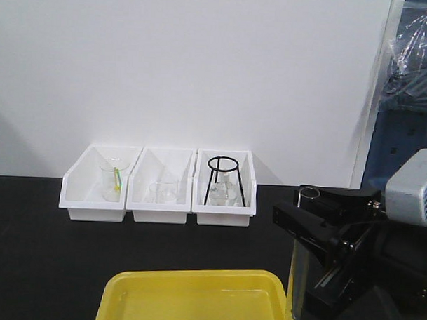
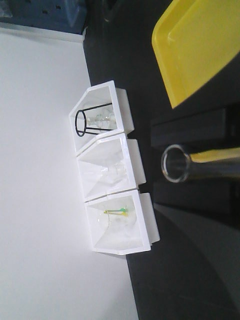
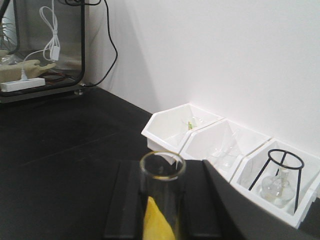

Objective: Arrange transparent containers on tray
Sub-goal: 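Move the left gripper's tube over the yellow tray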

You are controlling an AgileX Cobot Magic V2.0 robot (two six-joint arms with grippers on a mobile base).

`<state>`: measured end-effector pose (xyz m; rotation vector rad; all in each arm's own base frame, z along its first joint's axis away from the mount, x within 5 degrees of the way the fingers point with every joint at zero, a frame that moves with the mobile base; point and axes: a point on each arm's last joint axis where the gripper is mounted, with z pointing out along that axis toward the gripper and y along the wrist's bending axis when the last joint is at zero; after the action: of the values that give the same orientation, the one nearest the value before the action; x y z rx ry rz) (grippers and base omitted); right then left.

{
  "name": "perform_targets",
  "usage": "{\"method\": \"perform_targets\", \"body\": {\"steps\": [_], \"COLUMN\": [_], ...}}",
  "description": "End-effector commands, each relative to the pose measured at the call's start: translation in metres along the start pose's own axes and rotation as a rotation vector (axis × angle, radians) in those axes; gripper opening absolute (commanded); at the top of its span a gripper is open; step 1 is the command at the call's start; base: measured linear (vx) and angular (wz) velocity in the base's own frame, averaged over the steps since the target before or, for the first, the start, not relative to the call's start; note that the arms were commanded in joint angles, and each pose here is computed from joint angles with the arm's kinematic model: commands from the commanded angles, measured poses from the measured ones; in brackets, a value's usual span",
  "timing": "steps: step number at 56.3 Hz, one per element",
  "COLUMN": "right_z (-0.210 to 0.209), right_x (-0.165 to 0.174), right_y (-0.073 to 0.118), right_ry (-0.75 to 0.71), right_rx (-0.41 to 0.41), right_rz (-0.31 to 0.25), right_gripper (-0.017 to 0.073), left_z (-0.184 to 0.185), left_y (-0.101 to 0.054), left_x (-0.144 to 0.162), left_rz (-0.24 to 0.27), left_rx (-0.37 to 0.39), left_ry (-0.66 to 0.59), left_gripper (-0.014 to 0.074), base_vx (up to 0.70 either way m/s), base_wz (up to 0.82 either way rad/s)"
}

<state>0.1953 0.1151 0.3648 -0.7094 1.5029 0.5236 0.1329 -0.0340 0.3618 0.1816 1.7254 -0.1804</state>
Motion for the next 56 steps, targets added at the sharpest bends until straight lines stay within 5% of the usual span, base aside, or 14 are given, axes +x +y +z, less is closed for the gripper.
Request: {"method": "perform_targets", "body": {"steps": [1,56], "right_z": [-0.0052,-0.0052], "right_x": [-0.0155,-0.0155], "right_y": [0.0004,0.0004], "right_ry": [-0.059,-0.059], "right_rx": [0.000,0.000], "right_rz": [0.000,0.000], "right_gripper": [-0.0013,-0.0013], "left_z": [-0.0027,-0.0024], "left_y": [-0.0029,-0.0030], "left_x": [-0.0158,-0.0158], "left_rz": [-0.012,-0.012], "left_rx": [0.029,0.030], "left_ry": [-0.105,-0.105], "left_gripper": [-0.0004,-0.0004], "base_vx": [0.27,0.07], "base_wz": [0.02,-0.01]}}
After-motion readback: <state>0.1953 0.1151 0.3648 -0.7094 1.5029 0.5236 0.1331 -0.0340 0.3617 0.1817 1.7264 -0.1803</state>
